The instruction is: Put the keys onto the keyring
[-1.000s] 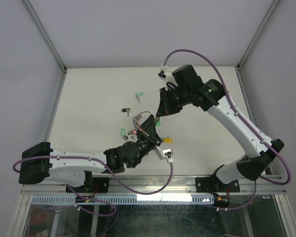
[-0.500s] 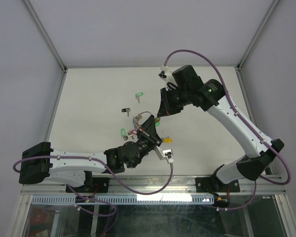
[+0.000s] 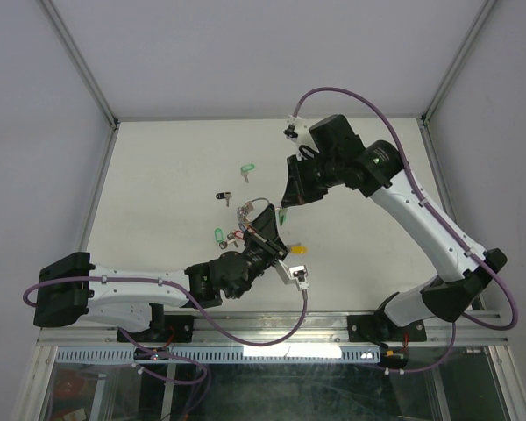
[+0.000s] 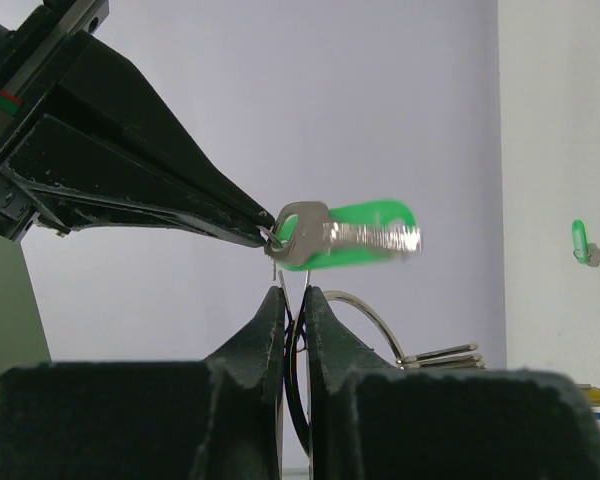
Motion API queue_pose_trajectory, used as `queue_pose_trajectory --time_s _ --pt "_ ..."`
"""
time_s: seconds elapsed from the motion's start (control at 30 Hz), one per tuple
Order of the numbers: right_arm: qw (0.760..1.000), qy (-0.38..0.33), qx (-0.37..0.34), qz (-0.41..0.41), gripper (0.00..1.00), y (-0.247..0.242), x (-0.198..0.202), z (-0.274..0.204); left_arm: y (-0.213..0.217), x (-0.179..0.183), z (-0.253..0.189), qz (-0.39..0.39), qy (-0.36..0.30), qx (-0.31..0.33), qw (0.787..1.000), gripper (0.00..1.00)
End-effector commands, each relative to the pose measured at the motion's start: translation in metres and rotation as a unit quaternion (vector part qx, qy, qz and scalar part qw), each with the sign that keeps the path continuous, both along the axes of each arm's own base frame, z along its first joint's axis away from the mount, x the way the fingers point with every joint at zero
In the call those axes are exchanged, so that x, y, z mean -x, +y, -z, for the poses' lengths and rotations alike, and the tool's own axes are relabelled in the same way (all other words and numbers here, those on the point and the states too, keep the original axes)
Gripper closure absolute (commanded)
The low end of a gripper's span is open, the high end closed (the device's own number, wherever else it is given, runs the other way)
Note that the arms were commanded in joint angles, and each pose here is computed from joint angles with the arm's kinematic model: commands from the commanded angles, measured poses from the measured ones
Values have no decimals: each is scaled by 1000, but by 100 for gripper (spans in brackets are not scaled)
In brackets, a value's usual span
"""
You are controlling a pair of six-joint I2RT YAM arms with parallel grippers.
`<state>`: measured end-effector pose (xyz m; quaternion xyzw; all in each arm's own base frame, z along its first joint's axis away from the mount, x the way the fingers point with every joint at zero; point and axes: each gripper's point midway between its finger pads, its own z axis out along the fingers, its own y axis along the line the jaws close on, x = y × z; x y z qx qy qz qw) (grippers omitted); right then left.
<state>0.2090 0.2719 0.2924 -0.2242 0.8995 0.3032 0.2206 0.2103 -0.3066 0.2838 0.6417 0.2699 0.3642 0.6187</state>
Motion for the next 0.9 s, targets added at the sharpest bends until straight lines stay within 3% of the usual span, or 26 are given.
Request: queue_pose_trajectory --time_s 0.0,0.47,0.87 --pt "999 -37 -20 -4 100 -9 0 -21 3 0 -20 -2 -15 32 999 100" --pt "999 -43 -13 5 100 -20 -1 -16 7 -1 -21 -7 -15 40 999 100" --pt "996 -36 -77 -10 100 -7 7 -17 6 1 -45 -2 -28 98 995 100"
